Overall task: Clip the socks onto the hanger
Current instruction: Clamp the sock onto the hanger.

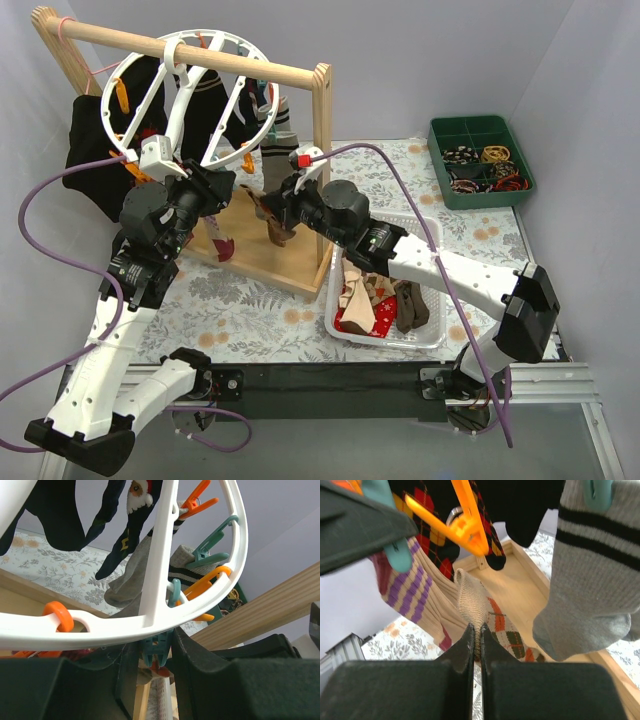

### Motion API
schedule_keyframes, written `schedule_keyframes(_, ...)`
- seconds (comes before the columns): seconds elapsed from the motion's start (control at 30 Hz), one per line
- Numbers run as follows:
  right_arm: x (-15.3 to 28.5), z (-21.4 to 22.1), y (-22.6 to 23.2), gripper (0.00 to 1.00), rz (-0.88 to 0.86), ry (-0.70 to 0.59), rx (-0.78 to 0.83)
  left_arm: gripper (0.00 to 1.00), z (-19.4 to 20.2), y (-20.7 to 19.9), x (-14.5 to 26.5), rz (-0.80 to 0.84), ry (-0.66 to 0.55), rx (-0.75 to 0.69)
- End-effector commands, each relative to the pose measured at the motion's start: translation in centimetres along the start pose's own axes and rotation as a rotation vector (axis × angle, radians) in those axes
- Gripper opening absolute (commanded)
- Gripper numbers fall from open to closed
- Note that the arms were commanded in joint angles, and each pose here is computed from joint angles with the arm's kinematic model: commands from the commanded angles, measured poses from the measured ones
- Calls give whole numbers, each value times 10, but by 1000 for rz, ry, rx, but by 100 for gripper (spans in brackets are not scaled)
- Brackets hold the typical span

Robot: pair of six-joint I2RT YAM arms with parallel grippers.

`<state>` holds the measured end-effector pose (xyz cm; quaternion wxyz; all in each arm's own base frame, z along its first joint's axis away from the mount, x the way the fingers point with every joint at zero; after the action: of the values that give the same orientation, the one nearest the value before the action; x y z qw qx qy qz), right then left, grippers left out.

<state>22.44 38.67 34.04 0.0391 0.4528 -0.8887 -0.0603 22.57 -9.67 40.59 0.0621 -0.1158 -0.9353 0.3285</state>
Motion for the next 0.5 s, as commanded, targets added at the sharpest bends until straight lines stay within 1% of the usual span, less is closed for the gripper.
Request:
schedule_keyframes(0.0, -3, -44, 10, 1, -19, -163, -45, 0, 1, 2, 2, -27, 14, 5)
schedule_keyframes(0.47, -2, -50, 25, 1, -69, -190, -61, 0, 3, 7, -5, -73, -1, 34)
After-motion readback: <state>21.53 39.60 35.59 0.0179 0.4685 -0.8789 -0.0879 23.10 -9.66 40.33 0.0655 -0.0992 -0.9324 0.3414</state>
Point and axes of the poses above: each gripper's point midway between its finger pads, its own x axis back along the fingers, its own y axis along the line the jaws close on, z = x × y, the point moved 7 cm from there along x, back along the fingers, and after that the axes turned 7 degrees about x, right-handed, at the moved point
